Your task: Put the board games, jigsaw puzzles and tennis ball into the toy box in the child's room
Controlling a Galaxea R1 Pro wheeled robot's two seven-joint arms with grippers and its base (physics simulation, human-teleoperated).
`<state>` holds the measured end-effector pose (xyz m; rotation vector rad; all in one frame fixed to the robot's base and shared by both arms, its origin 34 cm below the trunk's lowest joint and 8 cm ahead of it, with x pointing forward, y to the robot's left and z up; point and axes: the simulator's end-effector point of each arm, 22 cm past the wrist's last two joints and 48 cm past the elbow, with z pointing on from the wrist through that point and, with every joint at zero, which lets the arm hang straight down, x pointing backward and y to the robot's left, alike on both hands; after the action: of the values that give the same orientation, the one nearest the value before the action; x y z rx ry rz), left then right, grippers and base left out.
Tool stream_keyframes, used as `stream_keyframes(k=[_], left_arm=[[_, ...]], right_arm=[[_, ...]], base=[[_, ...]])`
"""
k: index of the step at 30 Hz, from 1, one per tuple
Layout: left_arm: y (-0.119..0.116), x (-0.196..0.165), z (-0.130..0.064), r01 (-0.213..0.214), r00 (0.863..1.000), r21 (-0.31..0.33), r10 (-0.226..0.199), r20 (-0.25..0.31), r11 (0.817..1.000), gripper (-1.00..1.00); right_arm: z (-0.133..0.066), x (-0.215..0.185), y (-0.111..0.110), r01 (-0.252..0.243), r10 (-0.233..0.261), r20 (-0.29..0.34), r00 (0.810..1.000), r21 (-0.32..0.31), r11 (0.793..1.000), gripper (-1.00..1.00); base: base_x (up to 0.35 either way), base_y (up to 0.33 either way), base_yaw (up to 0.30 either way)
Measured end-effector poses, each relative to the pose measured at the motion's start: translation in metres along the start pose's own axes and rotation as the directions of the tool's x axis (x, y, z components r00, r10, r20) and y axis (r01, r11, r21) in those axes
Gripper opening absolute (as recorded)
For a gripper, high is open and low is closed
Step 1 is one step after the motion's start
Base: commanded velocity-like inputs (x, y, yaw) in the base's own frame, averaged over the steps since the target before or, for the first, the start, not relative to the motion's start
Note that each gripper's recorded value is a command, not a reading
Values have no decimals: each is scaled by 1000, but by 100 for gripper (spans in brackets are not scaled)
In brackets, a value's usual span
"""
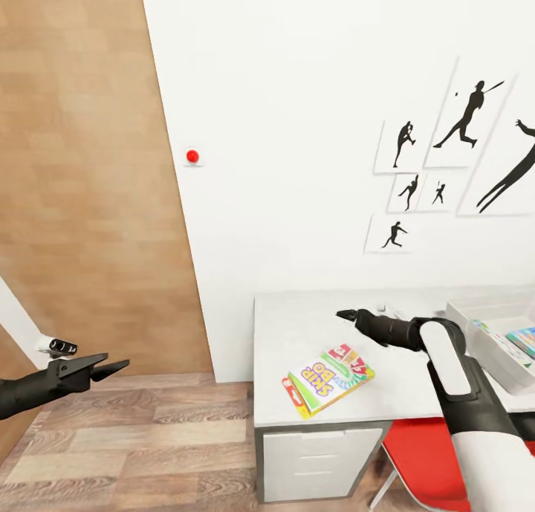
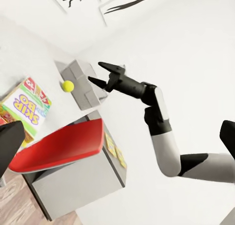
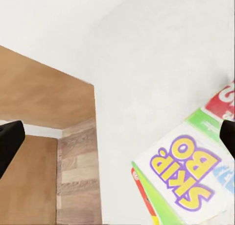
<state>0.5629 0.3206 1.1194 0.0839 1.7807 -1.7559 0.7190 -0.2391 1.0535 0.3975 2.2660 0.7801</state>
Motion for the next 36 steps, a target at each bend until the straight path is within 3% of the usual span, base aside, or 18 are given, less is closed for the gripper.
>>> stream_keyframes(k=[3, 4, 7, 10, 18, 21, 24, 28, 36], left_arm=[[1, 0, -1, 4, 1000, -1, -4, 4, 1000, 100], [2, 0, -2, 9, 1000, -3, -9, 6, 1000, 100], [5, 0, -3, 15, 1000, -10, -15, 9, 1000, 100], [11, 1, -3, 19, 1000, -32, -19, 9, 999, 100], [39, 0, -7, 21, 1000, -159, -19, 12, 987, 100], [52, 0, -10, 23, 1000, -222, -20, 14, 975, 100], [71, 1, -14, 28, 1000, -306, -25, 15, 952, 100], [87, 1, -16, 34, 999, -369, -30, 17, 929, 100], [98, 2, -16, 35, 999, -412, -30, 18, 910, 100]], right_arm=[[16, -8, -21, 5, 1, -38, 999, 146, 989, 100], [20, -7, -36, 4, 10, -62, 998, 222, 975, 100], [26, -1, -59, 4, 34, -106, 994, 333, 943, 100], [32, 11, -73, 2, 61, -147, 987, 398, 917, 100], [38, 26, -78, 20, 67, -184, 981, 434, 901, 100], [41, 31, -75, 57, 38, -203, 978, 441, 896, 100], [46, 37, -70, 109, -8, -223, 975, 447, 888, 100], [52, 37, -65, 127, -34, -209, 977, 451, 884, 100], [55, 42, -74, 126, -28, -211, 977, 469, 874, 100]], base=[[273, -54, 0], [252, -85, 0], [178, -85, 0], [115, -165, 0], [45, -109, 0], [6, -14, 0], [2, -6, 0], [1, -2, 0], [0, 0, 0]])
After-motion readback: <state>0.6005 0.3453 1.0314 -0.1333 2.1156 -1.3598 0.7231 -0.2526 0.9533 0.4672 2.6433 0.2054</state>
